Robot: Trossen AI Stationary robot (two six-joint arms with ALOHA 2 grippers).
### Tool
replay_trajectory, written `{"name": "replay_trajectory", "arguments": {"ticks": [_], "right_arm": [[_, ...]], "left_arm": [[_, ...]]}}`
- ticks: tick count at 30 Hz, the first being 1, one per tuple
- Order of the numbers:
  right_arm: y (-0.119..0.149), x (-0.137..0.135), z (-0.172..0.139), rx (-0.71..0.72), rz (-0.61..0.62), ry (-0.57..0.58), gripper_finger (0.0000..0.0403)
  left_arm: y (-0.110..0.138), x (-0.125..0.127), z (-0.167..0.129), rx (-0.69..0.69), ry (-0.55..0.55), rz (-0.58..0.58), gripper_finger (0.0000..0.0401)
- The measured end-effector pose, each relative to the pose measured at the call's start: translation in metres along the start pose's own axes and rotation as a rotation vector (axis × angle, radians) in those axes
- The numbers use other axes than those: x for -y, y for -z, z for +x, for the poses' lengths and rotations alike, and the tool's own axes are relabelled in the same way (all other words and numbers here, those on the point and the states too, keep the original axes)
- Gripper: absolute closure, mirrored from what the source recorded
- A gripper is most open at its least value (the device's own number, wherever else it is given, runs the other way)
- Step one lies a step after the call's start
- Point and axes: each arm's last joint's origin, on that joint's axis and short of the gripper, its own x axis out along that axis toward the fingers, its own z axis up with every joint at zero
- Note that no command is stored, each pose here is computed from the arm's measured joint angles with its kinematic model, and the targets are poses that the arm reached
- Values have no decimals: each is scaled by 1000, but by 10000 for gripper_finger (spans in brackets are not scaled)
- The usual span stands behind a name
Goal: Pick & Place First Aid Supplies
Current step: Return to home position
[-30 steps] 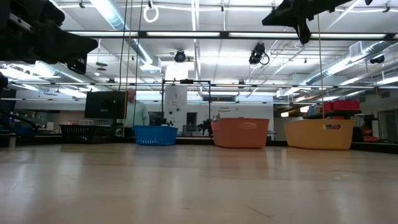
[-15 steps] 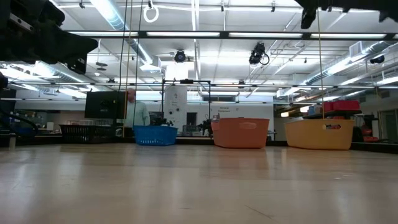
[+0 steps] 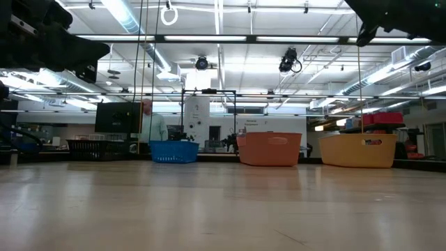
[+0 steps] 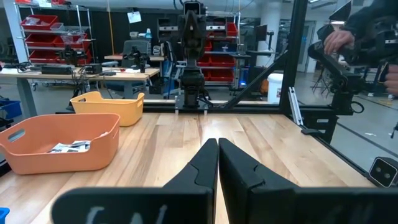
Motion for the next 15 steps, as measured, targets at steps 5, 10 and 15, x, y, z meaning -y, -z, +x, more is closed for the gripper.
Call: {"name": "replay_trajectory", "arguments": {"ticks": [5,10,15], "right_arm": [[4,-1,-13,41,-4,-14,389],[10,-1,-22,57,-2,-19,389],[21,0,-29,57,-1,16,389]], "left_arm": [[0,0,0,0,0,0,383],[0,0,0,0,0,0,383],[0,0,0,0,0,0,383]]}}
